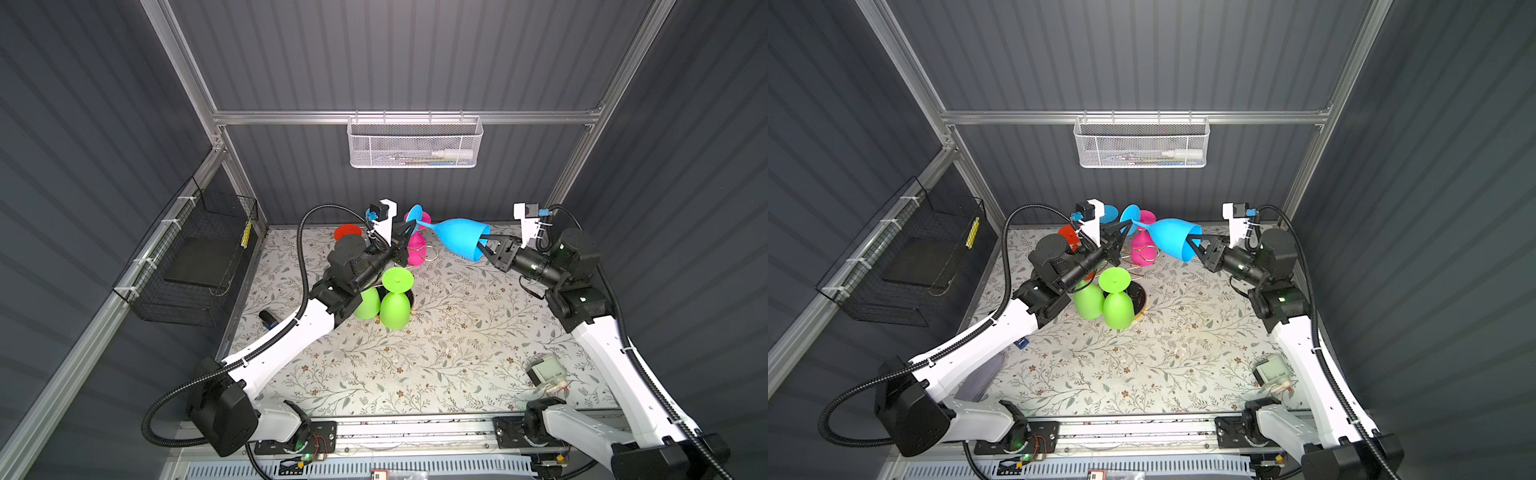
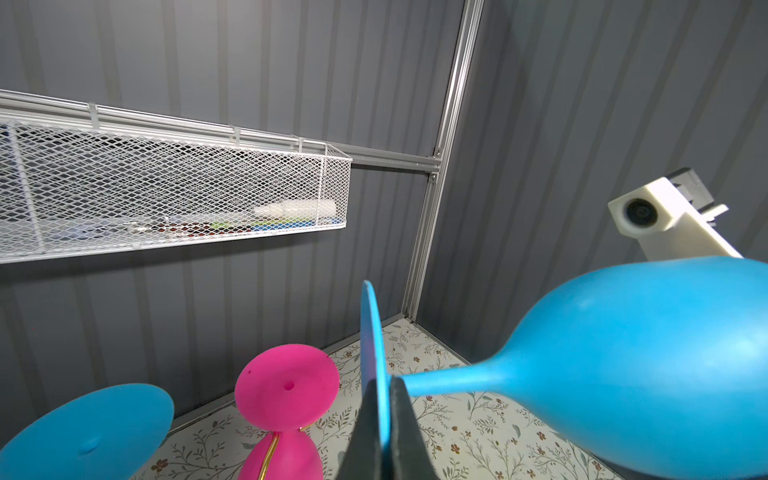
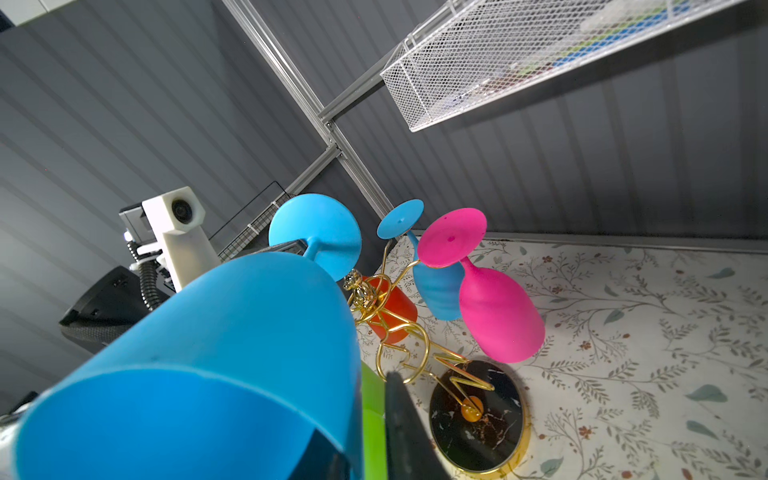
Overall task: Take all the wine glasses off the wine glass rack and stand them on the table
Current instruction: 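Close the right gripper on the light blue glass's bowl, then pull the glass away with the right gripper while the left gripper releases and retracts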
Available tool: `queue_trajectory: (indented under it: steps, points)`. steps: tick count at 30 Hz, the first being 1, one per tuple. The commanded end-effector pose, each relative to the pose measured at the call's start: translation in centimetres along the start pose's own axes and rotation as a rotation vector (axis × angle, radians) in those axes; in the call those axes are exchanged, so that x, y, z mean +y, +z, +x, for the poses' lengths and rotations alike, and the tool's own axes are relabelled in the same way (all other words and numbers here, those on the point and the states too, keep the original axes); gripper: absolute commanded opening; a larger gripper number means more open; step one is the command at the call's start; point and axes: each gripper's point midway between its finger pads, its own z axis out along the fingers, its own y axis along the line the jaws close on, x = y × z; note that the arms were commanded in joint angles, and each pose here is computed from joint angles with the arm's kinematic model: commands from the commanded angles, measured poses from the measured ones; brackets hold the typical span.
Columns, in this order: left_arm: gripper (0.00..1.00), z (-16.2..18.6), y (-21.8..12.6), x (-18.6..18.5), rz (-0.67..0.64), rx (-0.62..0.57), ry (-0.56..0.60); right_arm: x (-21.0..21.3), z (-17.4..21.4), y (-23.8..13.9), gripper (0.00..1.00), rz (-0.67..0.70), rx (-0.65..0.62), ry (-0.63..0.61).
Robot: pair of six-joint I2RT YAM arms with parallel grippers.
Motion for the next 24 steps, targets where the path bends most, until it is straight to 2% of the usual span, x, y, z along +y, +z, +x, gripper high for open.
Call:
queue_trajectory:
  steps: [1, 7, 11, 13, 15, 18, 21, 24]
  points:
    - [0.00, -1.5, 0.2, 0.0, 0.008, -0.045, -0.010, 1.5, -1.2, 0.0, 0.09, -0.041, -0.023, -0.036]
    - [0.00, -1.5, 0.2, 0.2, -0.002, -0.049, -0.007, 1.7, -1.5, 0.0, 0.00, -0.043, -0.029, -0.030]
    - [0.07, -1.5, 0.1, 0.6, -0.018, -0.050, -0.002, 2.1, -2.1, -0.2, 0.00, -0.043, -0.036, -0.038]
    - [0.18, -1.8, -0.2, 1.0, -0.046, -0.056, 0.000, 2.2, -2.5, -0.6, 0.00, -0.013, -0.043, -0.066]
    - [0.41, -2.1, -0.6, 1.5, -0.074, -0.063, 0.007, 2.2, -3.3, -1.2, 0.00, 0.042, -0.063, -0.112]
    - [0.67, -2.4, -1.3, 2.2, -0.116, -0.073, 0.017, 2.3, -4.4, -2.4, 0.00, 0.115, -0.094, -0.168]
    - [0.79, -2.7, -2.3, 3.2, -0.174, -0.085, 0.037, 2.1, -5.4, -3.6, 0.00, 0.199, -0.114, -0.223]
    - [0.82, -3.1, -3.6, 4.2, -0.240, -0.104, 0.068, 1.0, -6.1, -4.9, 0.00, 0.317, -0.122, -0.263]
